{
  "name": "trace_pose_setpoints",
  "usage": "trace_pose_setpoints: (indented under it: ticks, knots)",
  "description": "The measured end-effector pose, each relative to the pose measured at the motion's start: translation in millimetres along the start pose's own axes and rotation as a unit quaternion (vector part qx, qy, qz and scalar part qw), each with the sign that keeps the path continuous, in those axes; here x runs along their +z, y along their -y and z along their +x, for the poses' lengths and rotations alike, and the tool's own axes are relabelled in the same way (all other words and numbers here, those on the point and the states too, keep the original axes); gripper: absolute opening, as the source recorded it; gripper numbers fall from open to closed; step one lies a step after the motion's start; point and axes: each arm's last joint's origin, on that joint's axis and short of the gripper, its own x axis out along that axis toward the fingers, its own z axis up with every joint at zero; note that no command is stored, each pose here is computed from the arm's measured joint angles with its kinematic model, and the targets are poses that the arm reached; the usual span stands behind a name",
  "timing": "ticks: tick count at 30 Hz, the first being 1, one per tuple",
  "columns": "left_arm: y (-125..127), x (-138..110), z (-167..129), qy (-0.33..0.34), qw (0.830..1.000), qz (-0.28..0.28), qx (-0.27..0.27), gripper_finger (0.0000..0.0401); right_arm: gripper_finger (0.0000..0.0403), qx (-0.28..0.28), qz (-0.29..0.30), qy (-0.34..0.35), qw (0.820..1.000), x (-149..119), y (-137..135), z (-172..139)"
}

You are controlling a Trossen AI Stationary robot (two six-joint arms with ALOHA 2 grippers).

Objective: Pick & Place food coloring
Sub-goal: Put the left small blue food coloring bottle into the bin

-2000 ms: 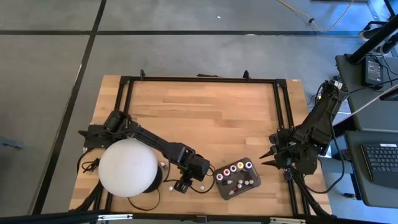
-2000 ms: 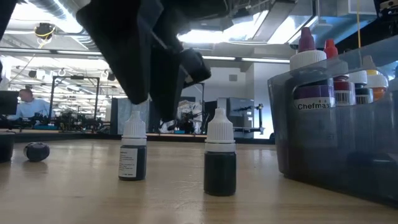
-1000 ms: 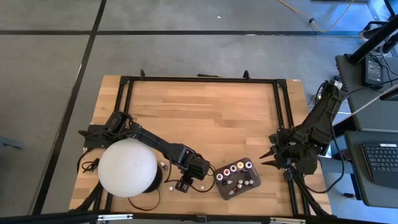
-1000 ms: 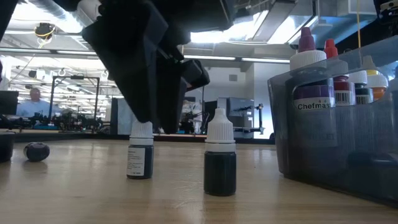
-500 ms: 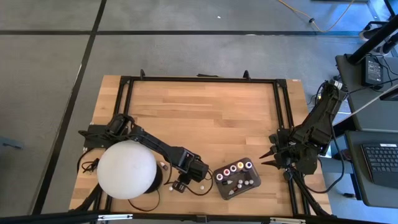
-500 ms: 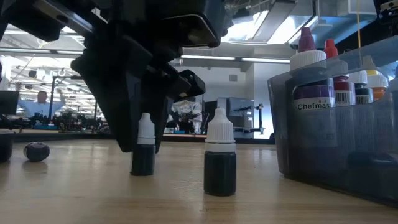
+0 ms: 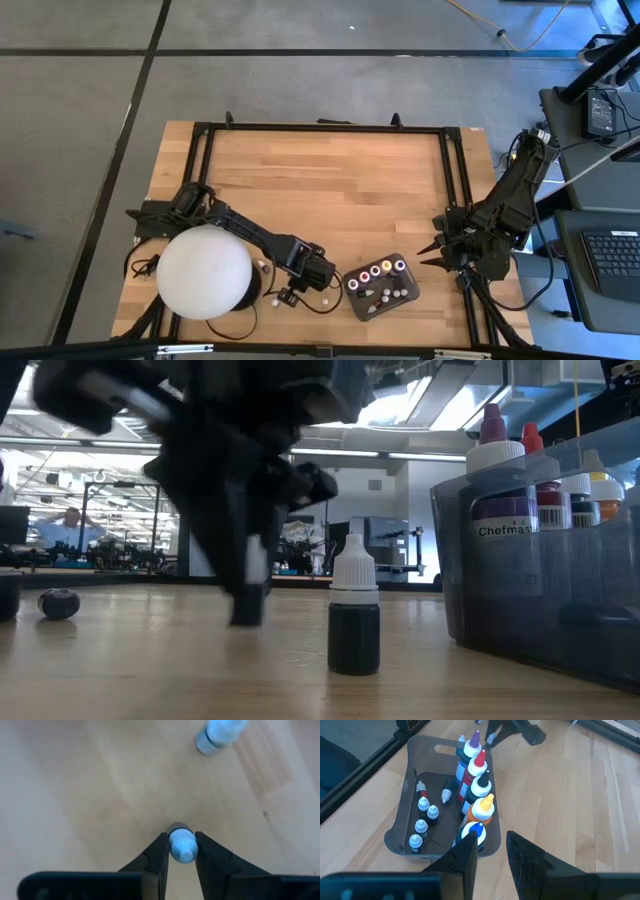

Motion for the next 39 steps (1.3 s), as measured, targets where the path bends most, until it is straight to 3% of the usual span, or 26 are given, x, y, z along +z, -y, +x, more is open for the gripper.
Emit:
trace_pose_setpoints:
  ticks: [6, 11, 16, 25, 32, 39]
  knots:
    - [-11, 3, -35, 0.043, 0.997, -0.023, 0.061, 0.0069, 0.0108, 0.0, -0.001, -0.001, 1.0, 0, 0, 0]
    - [-24, 17, -60, 0.145, 0.979, -0.088, 0.111, 0.0072, 0.0108, -0.001, -0.001, -0.001, 1.0, 0, 0, 0]
    - [-30, 35, -74, 0.248, 0.96, -0.086, 0.095, 0.0071, 0.0108, -0.002, -0.002, -0.005, 1.0, -1, 0, 0]
    - [-22, 59, -109, 0.31, 0.945, -0.078, 0.07, 0.007, 0.0108, 0.039, 0.022, -0.021, 0.999, -2, -2, 0]
    - [-2, 74, -92, 0.314, 0.945, -0.071, 0.051, 0.007, 0.0108, 0.038, 0.03, -0.021, 0.999, -2, -2, 0]
    - [-1, 90, -83, 0.308, 0.947, -0.077, 0.044, 0.007, 0.0108, 0.018, 0.024, -0.014, 0.999, -2, -1, 0]
